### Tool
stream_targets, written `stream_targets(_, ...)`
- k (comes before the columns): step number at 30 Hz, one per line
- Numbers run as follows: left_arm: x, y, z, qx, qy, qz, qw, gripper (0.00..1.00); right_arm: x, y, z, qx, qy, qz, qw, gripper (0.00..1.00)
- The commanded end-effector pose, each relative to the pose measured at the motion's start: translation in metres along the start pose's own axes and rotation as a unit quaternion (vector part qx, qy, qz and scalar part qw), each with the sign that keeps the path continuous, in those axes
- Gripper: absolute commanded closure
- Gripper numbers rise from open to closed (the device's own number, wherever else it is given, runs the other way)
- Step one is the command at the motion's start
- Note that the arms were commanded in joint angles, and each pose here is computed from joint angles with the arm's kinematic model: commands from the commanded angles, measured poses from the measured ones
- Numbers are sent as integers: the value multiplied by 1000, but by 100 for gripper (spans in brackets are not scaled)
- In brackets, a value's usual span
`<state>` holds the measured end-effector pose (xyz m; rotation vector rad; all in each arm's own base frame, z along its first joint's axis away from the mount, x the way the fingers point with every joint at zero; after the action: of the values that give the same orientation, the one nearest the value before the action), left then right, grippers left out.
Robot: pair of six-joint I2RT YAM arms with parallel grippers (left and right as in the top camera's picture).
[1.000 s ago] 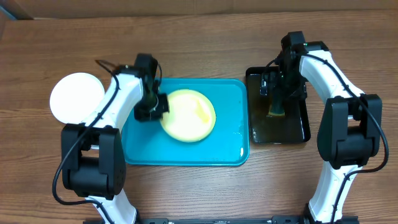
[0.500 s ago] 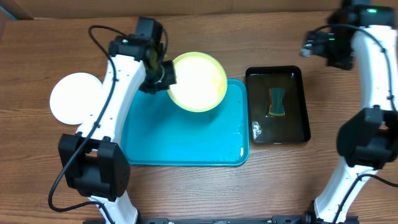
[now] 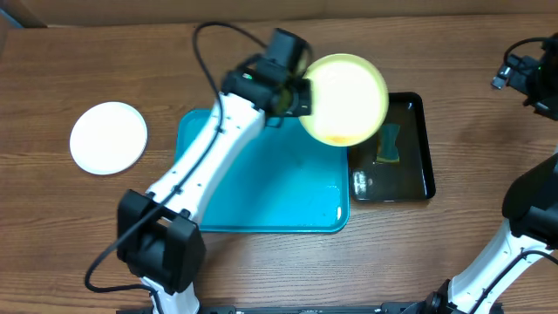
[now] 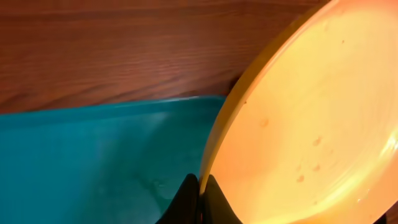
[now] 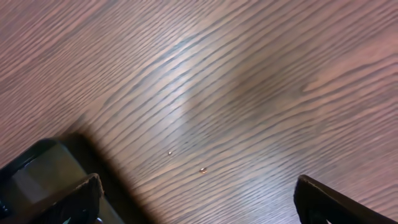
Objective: Clean dirty plates on tray and stack at the side
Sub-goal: 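Lift the yellow plate with the left gripper and carry it rightward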
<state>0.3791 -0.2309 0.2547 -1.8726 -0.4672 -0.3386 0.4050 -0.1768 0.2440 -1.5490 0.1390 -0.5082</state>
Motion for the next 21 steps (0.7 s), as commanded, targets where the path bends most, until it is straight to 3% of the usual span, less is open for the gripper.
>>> stream_targets(1, -1, -9, -27, 11, 22, -59, 998, 96, 1, -9, -1, -4, 1, -13, 1000, 0)
stream_targets(9, -30, -11, -84, 60, 153, -165, 973, 96, 1, -9, -1, -3, 1, -13, 1000, 0)
stream_targets(14, -48, -19, -106, 157, 245, -243, 925, 96, 1, -9, -1, -3, 1, -13, 1000, 0)
stream_targets(21, -85, -20, -133, 235, 357, -273, 862, 96, 1, -9, -1, -3, 1, -13, 1000, 0)
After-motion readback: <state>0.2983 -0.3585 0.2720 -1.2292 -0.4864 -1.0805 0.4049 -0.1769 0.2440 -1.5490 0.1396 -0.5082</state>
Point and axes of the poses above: each gripper's point midway between its finger pads, its own y axis out along the fingers, its own z axis along the line the jaws close on, x = y × z, the point moved 9 cm from there along -y, back along the fingers, and after that the axes turned 10 degrees about -y, right-handed, at the moved point
